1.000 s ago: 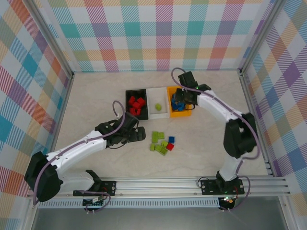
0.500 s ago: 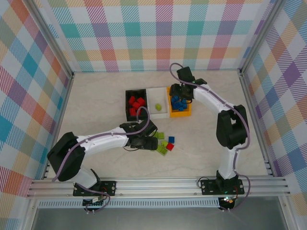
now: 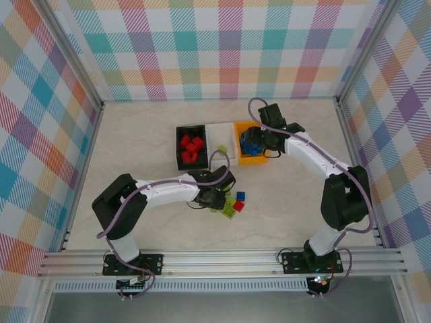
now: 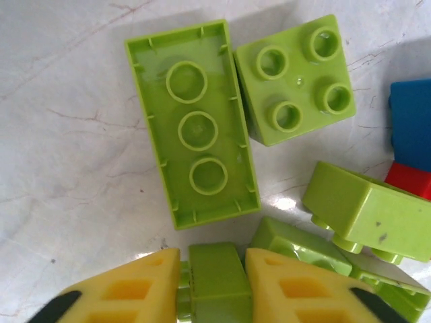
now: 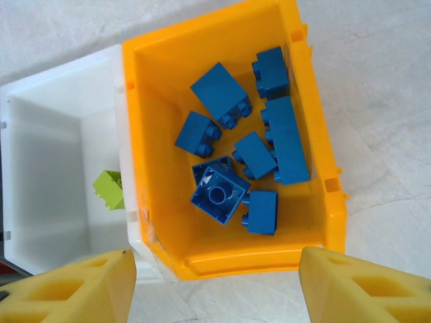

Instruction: Sort the legos into containers by color

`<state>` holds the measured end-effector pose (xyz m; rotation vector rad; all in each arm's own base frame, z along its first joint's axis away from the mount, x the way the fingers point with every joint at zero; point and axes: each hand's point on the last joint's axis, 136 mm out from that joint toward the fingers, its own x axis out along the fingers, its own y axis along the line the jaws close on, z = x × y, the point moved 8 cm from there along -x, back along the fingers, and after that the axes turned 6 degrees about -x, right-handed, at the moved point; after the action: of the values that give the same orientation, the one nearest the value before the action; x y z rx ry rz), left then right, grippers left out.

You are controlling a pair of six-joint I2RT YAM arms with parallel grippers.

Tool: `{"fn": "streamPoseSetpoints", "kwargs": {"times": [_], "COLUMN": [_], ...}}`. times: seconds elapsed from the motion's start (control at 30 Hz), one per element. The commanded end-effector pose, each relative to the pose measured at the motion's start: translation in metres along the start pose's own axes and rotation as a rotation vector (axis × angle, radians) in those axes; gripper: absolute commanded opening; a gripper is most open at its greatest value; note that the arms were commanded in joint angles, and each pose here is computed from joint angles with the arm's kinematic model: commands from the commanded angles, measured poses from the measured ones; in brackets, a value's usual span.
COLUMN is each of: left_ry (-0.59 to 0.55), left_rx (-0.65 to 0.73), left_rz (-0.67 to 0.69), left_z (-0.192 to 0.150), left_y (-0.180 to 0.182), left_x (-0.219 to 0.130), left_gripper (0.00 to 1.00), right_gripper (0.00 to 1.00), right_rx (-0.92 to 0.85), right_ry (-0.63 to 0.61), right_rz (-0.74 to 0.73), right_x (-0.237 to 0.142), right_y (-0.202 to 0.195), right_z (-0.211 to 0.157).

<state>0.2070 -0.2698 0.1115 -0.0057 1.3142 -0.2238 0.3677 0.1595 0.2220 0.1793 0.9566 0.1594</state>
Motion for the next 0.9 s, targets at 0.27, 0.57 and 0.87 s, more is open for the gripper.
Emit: {"fn": "streamPoseSetpoints", "kwargs": {"times": [0.27, 0.57, 0.87], "left_ry": [-0.116, -0.335, -0.380], "left_rx": [-0.039, -0.153, -0.146], "left_rz": [0.056, 0.047, 0.175], "left_z": [0.008, 0.115, 0.219], "left_y": [0.011, 0.019, 0.001], "left_x": [-0.047, -0.099, -0.056], "left_gripper": [0.13, 0.10, 0.05], "right_gripper": [0.65, 0.65, 0.66], "right_rx": [0.009, 0.033, 0.028], "right_ry": [-0.041, 0.002, 0.056], "right_rz": [0.028, 0.046, 0.034], "right_x": [-0.014, -0.020, -0.025], "right_y": [-0.002, -0.014, -0.028], "right_z": [-0.002, -0.037, -0.069]}}
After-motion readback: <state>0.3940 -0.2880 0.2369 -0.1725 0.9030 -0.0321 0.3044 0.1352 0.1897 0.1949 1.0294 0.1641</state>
